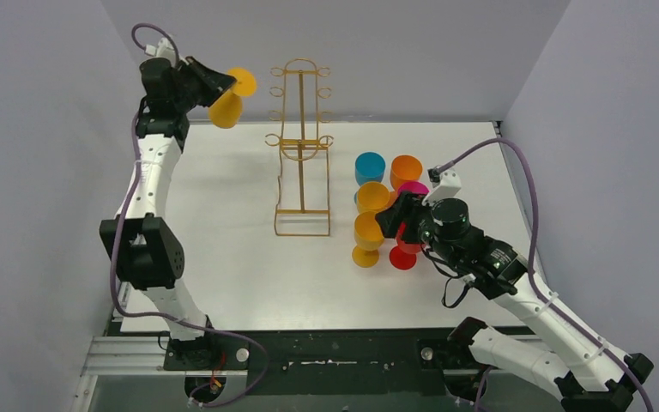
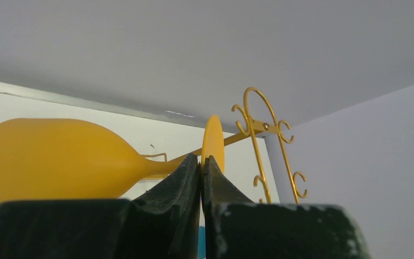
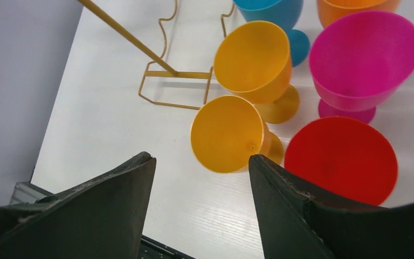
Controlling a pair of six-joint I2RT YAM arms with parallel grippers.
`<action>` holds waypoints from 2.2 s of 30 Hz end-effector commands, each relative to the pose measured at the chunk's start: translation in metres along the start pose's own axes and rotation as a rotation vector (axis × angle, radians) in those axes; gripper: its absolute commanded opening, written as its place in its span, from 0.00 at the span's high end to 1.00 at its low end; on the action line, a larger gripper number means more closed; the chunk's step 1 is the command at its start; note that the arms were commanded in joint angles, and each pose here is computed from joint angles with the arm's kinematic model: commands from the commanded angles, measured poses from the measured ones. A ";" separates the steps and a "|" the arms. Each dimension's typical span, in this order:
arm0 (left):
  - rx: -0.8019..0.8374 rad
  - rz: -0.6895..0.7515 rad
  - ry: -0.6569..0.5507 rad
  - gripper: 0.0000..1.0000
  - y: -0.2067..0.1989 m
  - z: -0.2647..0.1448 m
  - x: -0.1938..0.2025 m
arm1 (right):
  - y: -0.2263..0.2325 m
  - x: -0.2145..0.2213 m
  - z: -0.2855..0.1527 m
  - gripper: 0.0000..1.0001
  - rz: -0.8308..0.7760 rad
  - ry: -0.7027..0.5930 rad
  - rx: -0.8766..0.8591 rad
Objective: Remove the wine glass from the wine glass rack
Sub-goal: Pick up the wine glass from the wine rack, then place the wine glass at the center of the board.
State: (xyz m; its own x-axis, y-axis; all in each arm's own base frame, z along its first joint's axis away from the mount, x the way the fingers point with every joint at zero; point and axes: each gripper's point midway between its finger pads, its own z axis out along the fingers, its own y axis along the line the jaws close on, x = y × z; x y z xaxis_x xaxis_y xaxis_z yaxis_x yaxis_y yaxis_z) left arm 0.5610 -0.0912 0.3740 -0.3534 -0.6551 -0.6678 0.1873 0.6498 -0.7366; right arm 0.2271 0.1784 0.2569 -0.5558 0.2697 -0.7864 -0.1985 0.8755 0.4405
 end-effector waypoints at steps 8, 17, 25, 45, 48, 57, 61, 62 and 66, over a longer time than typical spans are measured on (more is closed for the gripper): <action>0.097 0.117 -0.199 1.00 -0.033 -0.158 -0.047 | 0.085 -0.017 0.037 0.32 -0.152 -0.100 -0.240; 0.174 0.028 0.023 1.00 0.006 -0.210 0.089 | 0.136 0.003 0.061 0.25 -0.306 -0.147 -0.273; 0.283 0.017 0.175 1.00 0.001 -0.242 0.156 | 0.161 0.034 0.036 0.22 -0.254 -0.056 -0.537; 0.463 -0.007 0.343 1.00 -0.042 -0.277 0.267 | 0.159 0.033 0.033 0.22 -0.014 0.203 -0.852; 0.424 0.054 0.378 1.00 -0.036 -0.280 0.273 | 0.167 0.038 0.026 0.22 -0.041 0.251 -0.919; 0.619 0.012 0.374 1.00 -0.074 -0.296 0.263 | 0.189 0.062 0.021 0.33 -0.037 0.321 -1.031; 0.653 0.049 0.426 1.00 -0.081 -0.301 0.264 | 0.196 0.061 0.019 0.44 -0.028 0.304 -1.061; 0.653 0.056 0.432 1.00 -0.081 -0.301 0.265 | 0.196 0.060 0.019 0.48 -0.020 0.303 -1.070; 0.652 0.066 0.442 1.00 -0.081 -0.301 0.265 | 0.198 0.054 0.014 0.62 0.007 0.286 -1.112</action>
State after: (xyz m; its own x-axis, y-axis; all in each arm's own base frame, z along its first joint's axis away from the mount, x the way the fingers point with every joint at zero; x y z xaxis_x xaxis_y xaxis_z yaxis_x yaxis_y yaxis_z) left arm 0.1848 -0.1985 0.2627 -0.6844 -0.3560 -0.6363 0.5752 0.2727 -0.7712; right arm 0.1679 0.3716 0.2669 -0.7379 -0.0276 -0.6743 -0.6734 0.0966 0.7329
